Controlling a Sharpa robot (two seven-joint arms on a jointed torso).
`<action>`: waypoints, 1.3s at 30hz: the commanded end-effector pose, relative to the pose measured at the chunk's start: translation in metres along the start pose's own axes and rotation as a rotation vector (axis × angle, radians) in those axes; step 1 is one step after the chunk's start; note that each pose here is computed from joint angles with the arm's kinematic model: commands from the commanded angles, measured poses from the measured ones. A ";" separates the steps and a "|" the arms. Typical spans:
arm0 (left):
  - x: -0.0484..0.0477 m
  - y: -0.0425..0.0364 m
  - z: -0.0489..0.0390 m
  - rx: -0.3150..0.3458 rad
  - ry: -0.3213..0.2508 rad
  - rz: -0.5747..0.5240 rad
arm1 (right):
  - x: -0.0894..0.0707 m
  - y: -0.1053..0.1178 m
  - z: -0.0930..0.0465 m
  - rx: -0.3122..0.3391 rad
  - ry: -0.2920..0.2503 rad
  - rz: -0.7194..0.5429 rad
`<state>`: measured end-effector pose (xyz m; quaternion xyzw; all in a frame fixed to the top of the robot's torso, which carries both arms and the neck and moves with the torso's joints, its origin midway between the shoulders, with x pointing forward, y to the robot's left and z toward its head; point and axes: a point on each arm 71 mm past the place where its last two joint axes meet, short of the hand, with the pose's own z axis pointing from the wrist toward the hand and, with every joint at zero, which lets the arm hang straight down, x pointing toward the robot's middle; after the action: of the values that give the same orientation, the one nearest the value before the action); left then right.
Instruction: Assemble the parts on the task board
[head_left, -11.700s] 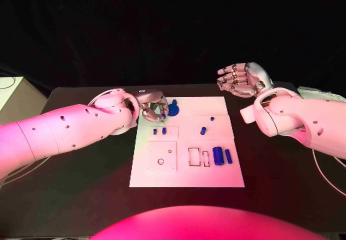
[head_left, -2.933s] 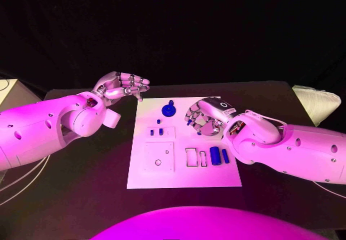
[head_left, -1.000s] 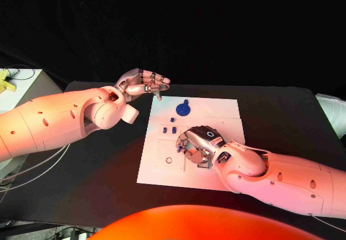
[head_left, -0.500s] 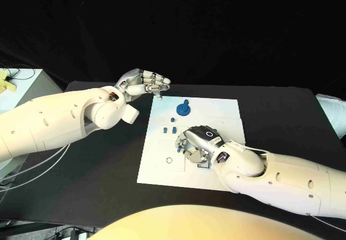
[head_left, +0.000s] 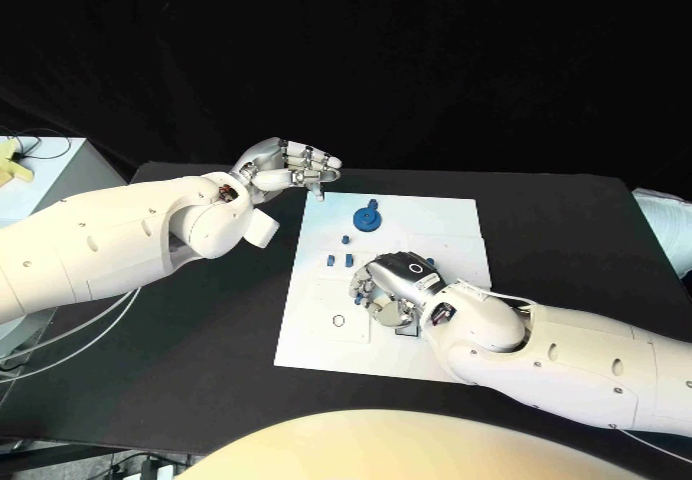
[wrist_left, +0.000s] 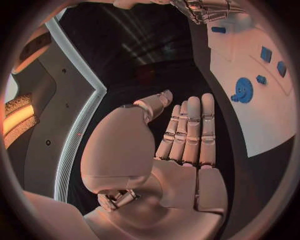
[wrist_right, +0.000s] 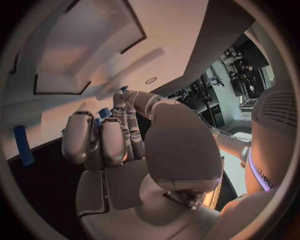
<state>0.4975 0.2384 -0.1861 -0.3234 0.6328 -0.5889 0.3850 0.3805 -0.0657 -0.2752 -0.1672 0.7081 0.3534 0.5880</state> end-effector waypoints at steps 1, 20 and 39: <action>0.0023 -0.0010 0.0004 0.003 0.017 -0.013 | 0.008 0.000 -0.001 -0.012 0.074 -0.027; 0.0015 -0.0003 0.0001 -0.004 0.020 -0.014 | 0.001 -0.003 -0.004 -0.011 -0.019 0.024; 0.0000 0.0008 -0.0002 -0.011 0.023 -0.015 | -0.033 -0.016 -0.027 0.034 -0.132 0.129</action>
<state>0.4980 0.2404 -0.1875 -0.3252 0.6381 -0.5853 0.3802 0.3783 -0.0999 -0.2509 -0.1097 0.6832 0.3760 0.6162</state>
